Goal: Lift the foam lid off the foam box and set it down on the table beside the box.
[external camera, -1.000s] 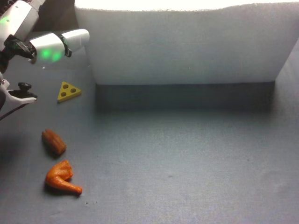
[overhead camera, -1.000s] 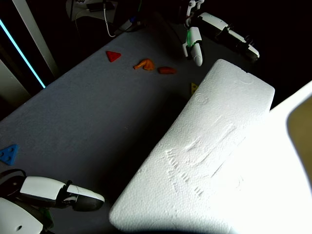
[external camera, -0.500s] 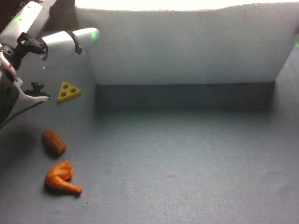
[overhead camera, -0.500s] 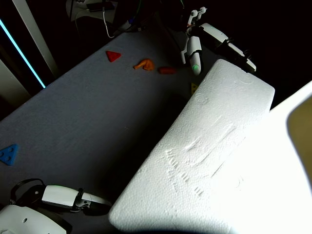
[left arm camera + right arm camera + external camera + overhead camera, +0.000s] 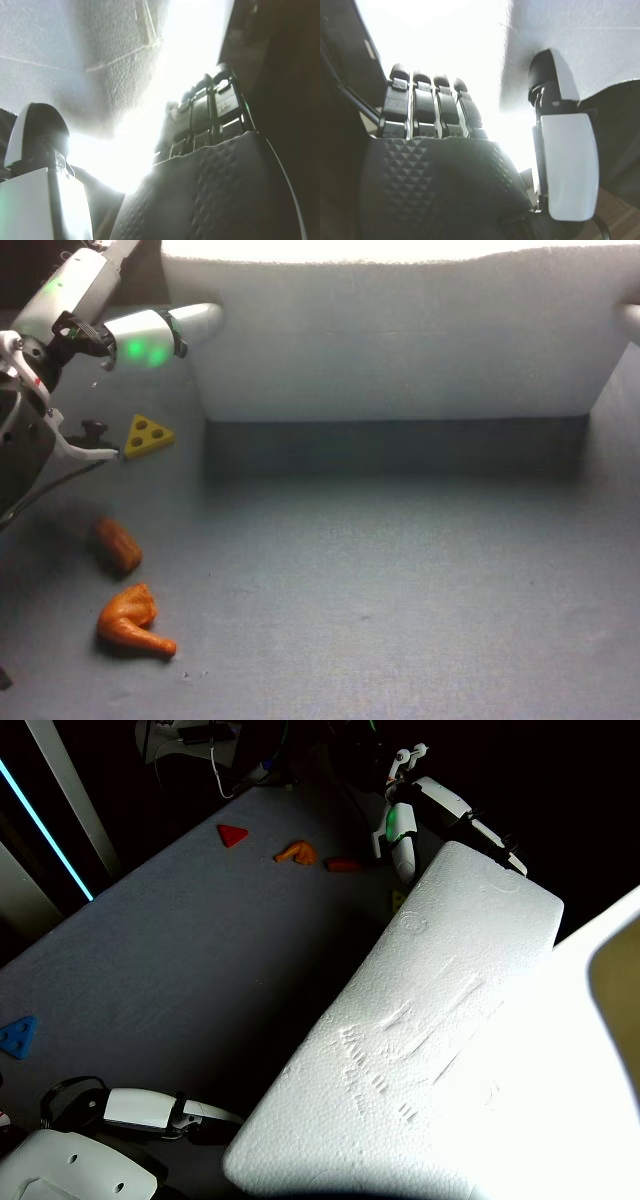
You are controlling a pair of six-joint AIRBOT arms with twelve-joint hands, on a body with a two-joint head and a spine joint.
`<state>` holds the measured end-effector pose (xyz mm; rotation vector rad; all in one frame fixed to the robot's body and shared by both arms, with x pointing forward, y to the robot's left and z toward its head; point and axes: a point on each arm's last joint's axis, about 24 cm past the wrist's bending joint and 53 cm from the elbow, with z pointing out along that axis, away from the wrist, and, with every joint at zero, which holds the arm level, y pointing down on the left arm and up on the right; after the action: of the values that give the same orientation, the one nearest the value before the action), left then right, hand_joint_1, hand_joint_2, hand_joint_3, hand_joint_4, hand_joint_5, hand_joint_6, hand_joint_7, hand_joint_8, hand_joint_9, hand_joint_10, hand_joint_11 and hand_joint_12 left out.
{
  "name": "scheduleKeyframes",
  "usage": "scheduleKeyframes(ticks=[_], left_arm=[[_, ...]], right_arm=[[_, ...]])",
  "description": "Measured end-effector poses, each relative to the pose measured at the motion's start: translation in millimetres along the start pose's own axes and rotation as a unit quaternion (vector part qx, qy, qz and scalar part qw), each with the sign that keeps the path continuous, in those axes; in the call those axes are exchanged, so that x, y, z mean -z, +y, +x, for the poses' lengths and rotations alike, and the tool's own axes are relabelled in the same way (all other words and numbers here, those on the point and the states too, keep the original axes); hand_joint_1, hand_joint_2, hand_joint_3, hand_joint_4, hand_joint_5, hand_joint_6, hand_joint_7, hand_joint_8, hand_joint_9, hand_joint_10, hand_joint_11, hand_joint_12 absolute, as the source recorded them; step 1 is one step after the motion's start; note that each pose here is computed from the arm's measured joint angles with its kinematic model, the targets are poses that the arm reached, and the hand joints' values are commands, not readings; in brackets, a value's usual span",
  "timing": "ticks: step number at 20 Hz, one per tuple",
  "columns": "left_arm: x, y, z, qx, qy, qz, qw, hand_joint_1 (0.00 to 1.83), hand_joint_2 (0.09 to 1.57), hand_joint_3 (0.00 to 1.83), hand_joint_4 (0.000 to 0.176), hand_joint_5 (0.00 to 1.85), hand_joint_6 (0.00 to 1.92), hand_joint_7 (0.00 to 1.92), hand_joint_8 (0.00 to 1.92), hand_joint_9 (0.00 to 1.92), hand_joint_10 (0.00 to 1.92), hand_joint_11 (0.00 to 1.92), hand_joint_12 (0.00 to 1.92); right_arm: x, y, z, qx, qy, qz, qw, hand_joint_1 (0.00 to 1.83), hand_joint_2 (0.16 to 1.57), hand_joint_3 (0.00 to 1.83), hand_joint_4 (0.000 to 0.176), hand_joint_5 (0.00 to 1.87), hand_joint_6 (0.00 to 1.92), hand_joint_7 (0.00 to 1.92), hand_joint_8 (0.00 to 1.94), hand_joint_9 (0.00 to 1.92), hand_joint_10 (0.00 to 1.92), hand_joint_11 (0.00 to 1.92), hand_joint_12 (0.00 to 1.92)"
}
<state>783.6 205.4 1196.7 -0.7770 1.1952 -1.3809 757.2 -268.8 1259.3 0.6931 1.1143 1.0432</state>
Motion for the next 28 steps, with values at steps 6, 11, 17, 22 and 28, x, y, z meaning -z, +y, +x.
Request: scheduleKeyframes(ticks=[6,11,17,22,28], left_arm=[[-4.7,-4.0,4.3,0.006,0.003,0.006,1.0,0.67,1.02,0.0,0.0,0.0,0.0,0.0,0.0,0.0,0.0,0.0,0.0],[-4.7,-4.1,5.1,0.007,0.004,0.006,0.9999,0.58,1.03,0.0,0.0,0.0,0.0,0.0,0.0,0.0,0.0,0.0,0.0],[-5.4,-4.6,4.7,0.014,0.003,0.009,0.9999,0.57,1.07,0.01,0.0,0.16,0.03,0.1,0.02,0.08,0.02,0.0,0.12],[-5.3,-7.3,2.8,0.017,0.0,0.014,0.9998,0.58,1.07,0.0,0.003,0.15,0.0,0.08,0.0,0.05,0.0,0.0,0.13],[-3.4,-14.3,2.7,0.017,0.0,0.026,0.9995,0.56,1.07,0.01,0.005,0.12,0.0,0.06,0.0,0.04,0.01,0.0,0.02]], right_arm=[[-1.8,5.5,0.9,-0.007,0.0,-0.007,0.9999,0.65,1.14,0.0,0.0,0.0,0.0,0.01,0.0,0.01,0.0,0.0,0.0],[-2.0,6.0,0.5,-0.011,0.0,-0.008,0.9999,0.54,1.21,0.0,0.0,0.15,0.16,0.2,0.04,0.12,0.09,0.0,0.24],[-2.4,8.4,-4.4,-0.015,-0.008,-0.014,0.9997,0.57,1.26,0.0,0.0,0.13,0.84,0.23,0.73,0.01,1.3,0.0,1.81],[-2.3,8.7,-4.7,-0.016,-0.009,-0.015,0.9997,0.57,1.25,0.0,0.0,0.01,0.82,0.13,0.74,0.0,1.13,0.0,1.67],[0.6,15.9,-1.4,-0.021,-0.01,-0.026,0.9994,0.63,1.21,0.0,0.0,0.0,0.32,0.04,0.87,0.0,1.19,0.0,1.88]])
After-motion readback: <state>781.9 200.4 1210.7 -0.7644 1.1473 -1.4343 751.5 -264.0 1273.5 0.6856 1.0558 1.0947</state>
